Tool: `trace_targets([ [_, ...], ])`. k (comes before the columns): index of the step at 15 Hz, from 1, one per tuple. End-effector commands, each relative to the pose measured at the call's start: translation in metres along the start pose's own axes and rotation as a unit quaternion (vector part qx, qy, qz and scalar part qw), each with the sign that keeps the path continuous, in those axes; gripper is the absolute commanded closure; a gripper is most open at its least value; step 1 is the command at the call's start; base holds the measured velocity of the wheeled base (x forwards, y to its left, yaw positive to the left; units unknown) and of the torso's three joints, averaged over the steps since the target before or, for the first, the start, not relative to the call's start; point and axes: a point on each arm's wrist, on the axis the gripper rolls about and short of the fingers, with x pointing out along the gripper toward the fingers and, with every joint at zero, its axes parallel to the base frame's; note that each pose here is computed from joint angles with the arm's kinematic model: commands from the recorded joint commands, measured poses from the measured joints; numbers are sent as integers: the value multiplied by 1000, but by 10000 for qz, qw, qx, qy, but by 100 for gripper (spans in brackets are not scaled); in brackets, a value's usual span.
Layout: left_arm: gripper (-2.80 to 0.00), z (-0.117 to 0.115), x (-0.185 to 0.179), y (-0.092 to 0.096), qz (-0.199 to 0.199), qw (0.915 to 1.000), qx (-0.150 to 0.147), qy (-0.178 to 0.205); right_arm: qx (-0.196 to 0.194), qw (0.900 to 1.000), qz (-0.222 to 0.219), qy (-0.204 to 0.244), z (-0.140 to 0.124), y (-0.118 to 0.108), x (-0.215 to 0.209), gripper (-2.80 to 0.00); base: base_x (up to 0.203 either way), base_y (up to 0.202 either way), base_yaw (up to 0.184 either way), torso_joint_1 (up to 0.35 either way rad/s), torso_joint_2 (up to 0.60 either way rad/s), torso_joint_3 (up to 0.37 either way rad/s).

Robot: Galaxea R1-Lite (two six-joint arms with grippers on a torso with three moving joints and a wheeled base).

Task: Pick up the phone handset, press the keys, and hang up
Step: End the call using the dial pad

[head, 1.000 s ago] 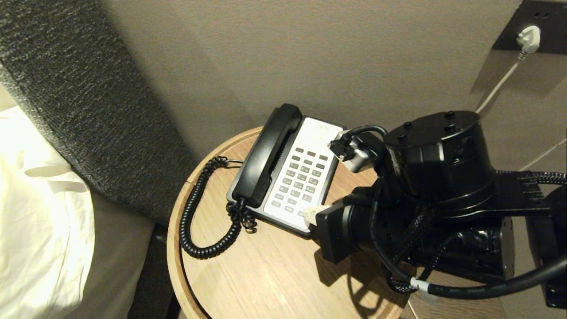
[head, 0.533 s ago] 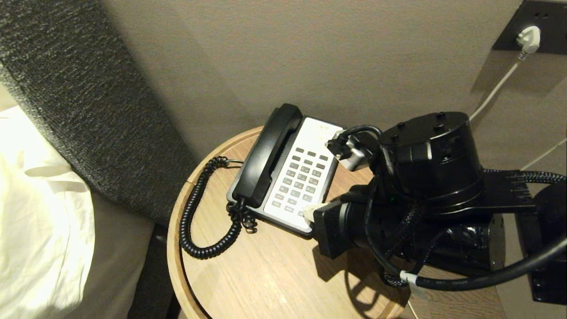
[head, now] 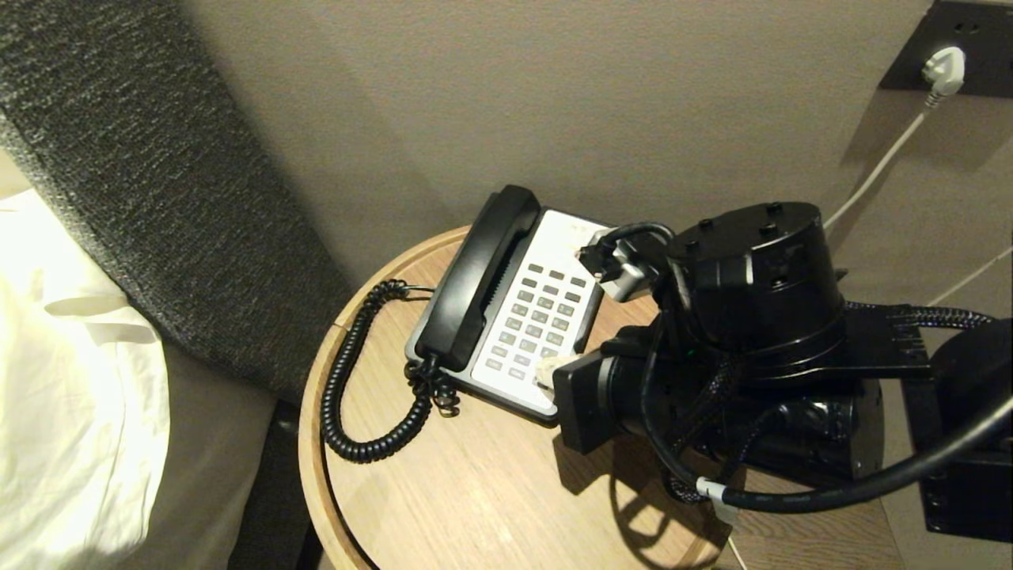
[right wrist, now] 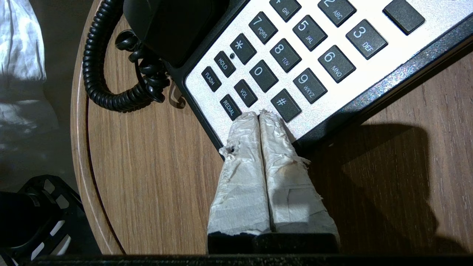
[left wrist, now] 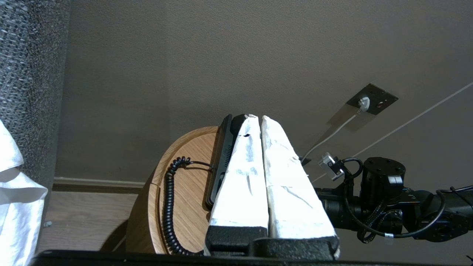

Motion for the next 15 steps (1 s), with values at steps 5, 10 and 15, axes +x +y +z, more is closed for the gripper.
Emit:
trace_targets([
  [5,0,-1,-1,1,15,10000,-60,13,82,9998,90,-124,6,-1,-14,0,0,0,0,0,0,0],
  [10,0,-3,-2,2,15,10000,-63,36,77,9999,97,-50,3,-2,-13,0,0,0,0,0,0,0],
  [15,0,-5,-2,2,14,10000,-64,54,59,9998,168,70,-1,-1,-6,0,0,0,0,0,0,0],
])
